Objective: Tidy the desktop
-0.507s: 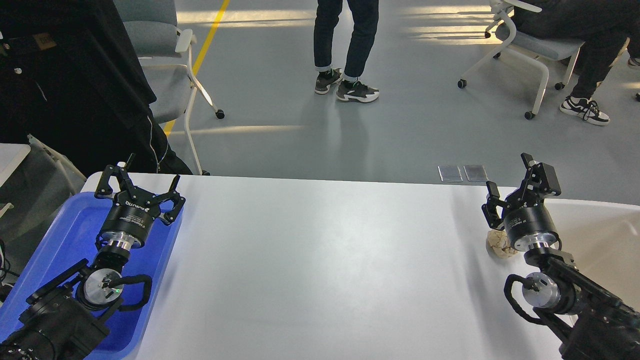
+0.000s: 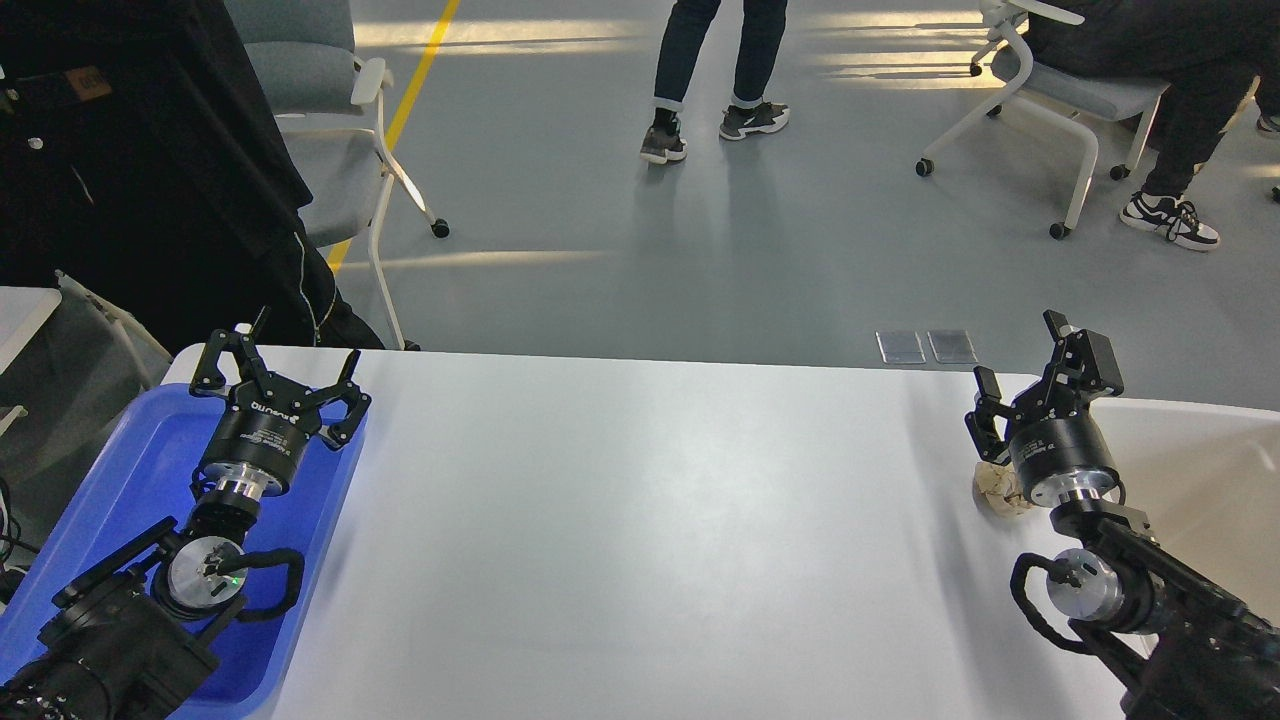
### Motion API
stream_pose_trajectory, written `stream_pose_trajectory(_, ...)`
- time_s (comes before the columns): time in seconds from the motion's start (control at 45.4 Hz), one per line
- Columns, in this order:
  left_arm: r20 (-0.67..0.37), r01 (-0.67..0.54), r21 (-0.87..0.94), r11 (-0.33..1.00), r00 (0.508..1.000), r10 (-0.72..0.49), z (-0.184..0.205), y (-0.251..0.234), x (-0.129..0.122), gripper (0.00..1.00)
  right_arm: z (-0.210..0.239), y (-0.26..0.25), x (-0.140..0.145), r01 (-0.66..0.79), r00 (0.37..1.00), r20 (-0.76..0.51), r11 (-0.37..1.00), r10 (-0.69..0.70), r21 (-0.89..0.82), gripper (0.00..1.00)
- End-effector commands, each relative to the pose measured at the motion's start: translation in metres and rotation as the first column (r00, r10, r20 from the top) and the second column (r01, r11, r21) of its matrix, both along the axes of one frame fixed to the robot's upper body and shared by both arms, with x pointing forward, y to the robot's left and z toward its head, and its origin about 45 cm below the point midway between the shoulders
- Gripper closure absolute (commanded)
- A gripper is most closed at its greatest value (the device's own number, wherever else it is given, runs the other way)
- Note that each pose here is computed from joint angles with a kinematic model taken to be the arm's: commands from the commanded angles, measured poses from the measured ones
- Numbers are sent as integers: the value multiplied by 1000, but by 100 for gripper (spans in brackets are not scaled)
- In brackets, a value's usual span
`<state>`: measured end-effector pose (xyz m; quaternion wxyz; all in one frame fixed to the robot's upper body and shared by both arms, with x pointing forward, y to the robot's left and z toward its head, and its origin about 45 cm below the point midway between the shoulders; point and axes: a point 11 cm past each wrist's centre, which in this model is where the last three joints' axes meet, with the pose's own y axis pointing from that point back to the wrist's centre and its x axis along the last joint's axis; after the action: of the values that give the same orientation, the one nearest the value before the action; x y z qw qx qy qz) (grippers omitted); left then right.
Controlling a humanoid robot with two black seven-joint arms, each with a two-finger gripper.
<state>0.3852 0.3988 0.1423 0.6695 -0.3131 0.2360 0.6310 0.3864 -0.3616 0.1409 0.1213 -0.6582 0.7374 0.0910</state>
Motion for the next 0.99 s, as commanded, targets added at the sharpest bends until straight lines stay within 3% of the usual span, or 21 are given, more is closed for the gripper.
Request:
stream_pose_trajectory(0.0,0,-1,0,1000,1000,1,0,0,0,0,1,3,-1,-13,1000,8,1000,13,12,0)
stream_pose_trajectory(0.441,0,-1,0,1000,1000,1,0,0,0,0,21,-20,-7,22,993,114,999,-16,-48,0)
stream_pose_trajectory(0.969,4,9,1,1000,1000,-9,0,-1,0,0,14,-40,-6,80,992,-104,996,-77,29,0)
